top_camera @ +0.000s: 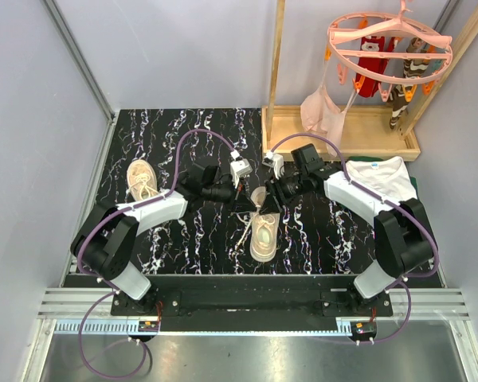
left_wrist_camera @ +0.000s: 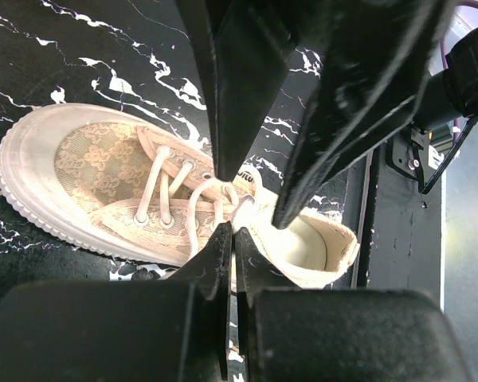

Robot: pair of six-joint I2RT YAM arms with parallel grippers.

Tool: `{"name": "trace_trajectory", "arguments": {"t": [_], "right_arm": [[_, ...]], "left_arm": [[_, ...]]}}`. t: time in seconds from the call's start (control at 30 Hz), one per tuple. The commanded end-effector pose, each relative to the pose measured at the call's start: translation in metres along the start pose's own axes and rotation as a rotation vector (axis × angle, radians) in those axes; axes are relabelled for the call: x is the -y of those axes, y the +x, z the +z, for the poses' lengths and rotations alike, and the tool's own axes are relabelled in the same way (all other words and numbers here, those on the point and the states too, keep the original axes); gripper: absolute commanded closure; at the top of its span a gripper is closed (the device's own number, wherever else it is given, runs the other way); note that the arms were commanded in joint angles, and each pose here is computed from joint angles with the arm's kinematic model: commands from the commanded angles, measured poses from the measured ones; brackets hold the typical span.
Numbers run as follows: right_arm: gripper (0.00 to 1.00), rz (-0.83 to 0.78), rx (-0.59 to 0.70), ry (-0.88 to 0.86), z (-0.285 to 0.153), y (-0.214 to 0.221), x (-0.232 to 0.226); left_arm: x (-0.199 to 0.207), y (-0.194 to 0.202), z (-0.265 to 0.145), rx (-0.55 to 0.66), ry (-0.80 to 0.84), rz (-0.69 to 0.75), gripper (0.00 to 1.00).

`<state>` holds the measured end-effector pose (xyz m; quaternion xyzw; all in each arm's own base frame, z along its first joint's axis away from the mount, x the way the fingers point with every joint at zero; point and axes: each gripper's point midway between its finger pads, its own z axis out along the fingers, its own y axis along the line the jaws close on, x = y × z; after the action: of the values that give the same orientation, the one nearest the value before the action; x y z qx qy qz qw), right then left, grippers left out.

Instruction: Tie the shoes

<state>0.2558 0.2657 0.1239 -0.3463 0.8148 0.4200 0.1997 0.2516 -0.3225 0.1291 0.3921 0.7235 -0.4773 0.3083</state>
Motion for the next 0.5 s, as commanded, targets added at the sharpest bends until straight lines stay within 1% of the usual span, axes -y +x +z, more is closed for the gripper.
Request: {"name": "trace_trajectory", "arguments": {"t": [0.0, 0.07, 0.1, 0.17, 0.2, 0.3, 0.33, 0.43, 0.47], "right_arm": [[0.56, -0.037, 0.031, -0.019, 0.006, -0.012, -0.002], [0.64, -0.038, 0.036, -0.022, 0.006, -0.014, -0.003], [0.74, -0.038, 0.037, -0.024, 0.005, -0.014, -0.004], [0.82, -0.040, 0.037, -0.024, 0.005, -0.014, -0.004], [0.89, -0.046, 0.039, -0.025, 0.004, -0.013, -0.005], [1.00, -0.041, 0.035, -0.028, 0.004, -0.010, -0.006], [1.00, -0.043, 0.035, -0.028, 0.004, -0.010, -0.006], [1.00, -0.047, 0.031, -0.025, 0.004, -0.007, -0.006], [1.00, -0.055, 0.034, -0.023, 0.003, -0.007, -0.007]], "left_arm": [[0.002, -0.022, 0.002, 0.047, 0.023, 0.056, 1.00], [0.000, -0.023, 0.002, 0.042, 0.015, 0.056, 1.00], [-0.001, -0.020, 0.002, 0.035, 0.013, 0.051, 1.00], [-0.003, -0.020, 0.002, 0.028, 0.001, 0.059, 1.00], [-0.003, -0.018, 0.001, 0.022, -0.001, 0.056, 1.00], [-0.003, -0.014, 0.001, 0.012, -0.006, 0.050, 1.00], [-0.004, -0.015, 0.001, 0.011, -0.008, 0.051, 0.99], [-0.005, -0.015, -0.003, 0.008, -0.032, 0.068, 0.81], [-0.008, -0.011, -0.007, 0.000, -0.048, 0.051, 0.68]]}}
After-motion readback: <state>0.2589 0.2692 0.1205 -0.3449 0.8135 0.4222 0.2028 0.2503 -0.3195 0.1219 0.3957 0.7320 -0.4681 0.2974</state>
